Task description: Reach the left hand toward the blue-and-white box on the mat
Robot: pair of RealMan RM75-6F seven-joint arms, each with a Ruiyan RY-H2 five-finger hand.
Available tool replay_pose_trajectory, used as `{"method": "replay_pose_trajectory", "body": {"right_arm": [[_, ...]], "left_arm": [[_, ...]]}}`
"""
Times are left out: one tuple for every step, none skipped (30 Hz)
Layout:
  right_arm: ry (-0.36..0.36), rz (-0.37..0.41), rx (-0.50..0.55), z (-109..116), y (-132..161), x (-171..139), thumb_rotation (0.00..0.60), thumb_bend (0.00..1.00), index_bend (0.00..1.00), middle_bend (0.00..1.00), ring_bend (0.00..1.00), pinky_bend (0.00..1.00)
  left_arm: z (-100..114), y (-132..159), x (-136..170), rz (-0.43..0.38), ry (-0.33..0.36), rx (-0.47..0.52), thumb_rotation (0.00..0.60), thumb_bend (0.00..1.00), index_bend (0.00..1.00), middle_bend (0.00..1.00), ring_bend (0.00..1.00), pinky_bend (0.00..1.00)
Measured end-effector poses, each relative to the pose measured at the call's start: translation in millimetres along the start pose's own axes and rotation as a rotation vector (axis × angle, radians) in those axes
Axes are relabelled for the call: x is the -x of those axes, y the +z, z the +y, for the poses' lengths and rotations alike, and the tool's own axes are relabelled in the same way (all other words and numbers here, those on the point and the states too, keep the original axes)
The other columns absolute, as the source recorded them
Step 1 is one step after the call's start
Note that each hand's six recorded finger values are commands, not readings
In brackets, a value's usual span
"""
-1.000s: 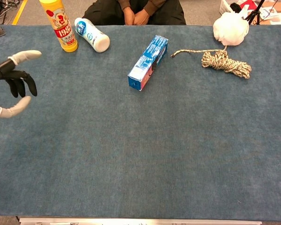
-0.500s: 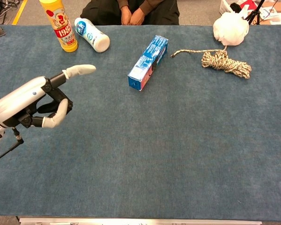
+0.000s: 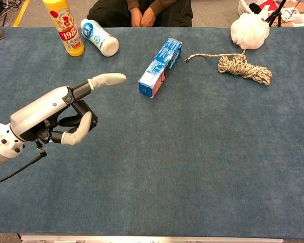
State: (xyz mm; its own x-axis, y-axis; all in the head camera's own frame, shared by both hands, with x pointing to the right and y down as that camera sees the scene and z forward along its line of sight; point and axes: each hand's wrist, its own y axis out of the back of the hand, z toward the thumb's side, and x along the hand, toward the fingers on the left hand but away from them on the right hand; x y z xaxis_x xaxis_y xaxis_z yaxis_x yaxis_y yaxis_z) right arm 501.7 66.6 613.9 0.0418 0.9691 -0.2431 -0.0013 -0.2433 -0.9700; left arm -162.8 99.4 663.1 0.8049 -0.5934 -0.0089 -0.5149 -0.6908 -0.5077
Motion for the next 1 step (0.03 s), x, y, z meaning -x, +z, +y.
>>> {"method": "replay_pose_trajectory", "body": {"right_arm": [[0.0, -0.001, -0.001, 0.3, -0.1, 0.1, 0.6, 0.23, 0.11, 0.51, 0.49, 0.45]], "left_arm": [[-0.6, 0.0, -0.4, -0.001, -0.003, 0.001, 0.6, 0.82, 0.0, 0.92, 1.0, 0.99]]}}
